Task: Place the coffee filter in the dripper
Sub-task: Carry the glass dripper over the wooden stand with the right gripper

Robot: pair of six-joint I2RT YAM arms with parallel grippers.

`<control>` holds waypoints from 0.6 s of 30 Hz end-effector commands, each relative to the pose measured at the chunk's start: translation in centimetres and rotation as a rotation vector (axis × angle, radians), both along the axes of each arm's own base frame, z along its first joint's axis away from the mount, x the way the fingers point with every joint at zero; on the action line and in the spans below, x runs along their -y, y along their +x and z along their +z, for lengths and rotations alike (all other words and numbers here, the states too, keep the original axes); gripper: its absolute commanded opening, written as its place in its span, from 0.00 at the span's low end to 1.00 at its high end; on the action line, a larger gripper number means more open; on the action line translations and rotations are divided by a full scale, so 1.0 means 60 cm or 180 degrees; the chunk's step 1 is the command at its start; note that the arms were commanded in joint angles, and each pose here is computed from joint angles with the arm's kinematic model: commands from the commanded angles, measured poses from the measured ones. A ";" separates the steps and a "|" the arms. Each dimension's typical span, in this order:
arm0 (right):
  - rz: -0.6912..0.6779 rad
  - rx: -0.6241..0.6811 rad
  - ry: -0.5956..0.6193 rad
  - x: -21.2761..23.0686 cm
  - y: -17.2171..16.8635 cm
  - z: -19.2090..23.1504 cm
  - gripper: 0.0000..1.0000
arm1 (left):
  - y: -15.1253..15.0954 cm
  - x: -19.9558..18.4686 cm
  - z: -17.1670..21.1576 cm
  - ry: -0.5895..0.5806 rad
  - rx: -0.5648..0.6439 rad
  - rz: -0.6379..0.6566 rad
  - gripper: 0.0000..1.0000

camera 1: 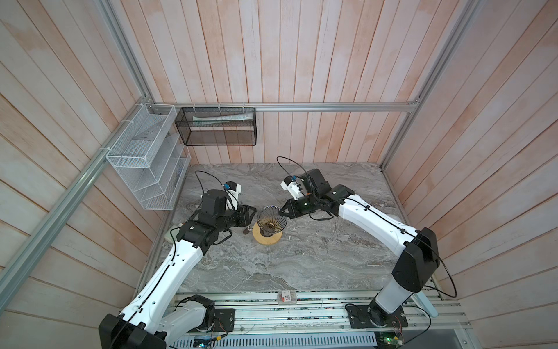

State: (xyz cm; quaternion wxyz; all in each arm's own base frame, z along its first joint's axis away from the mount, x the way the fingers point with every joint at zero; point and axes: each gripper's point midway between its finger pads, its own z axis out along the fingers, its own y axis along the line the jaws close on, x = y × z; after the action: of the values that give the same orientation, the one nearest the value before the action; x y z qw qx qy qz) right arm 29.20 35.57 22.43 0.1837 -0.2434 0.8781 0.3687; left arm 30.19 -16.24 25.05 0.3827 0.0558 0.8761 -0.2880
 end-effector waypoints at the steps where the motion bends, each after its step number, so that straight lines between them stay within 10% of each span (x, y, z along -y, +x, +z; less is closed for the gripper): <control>1: 0.0067 -0.0051 0.0095 -0.017 -0.004 -0.004 0.00 | -0.008 0.003 -0.007 0.0018 0.0023 -0.0077 0.44; 18: 0.0105 -0.0159 0.0018 -0.027 -0.010 -0.037 0.00 | -0.013 0.002 -0.039 0.0037 -0.0084 -0.0084 0.40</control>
State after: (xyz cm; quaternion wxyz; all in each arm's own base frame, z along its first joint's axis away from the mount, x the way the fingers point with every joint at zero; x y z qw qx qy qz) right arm 28.70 36.53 20.67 0.1627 -0.2460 0.8807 0.3706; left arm 29.74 -16.27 23.16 0.3662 0.0556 0.8830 -0.2883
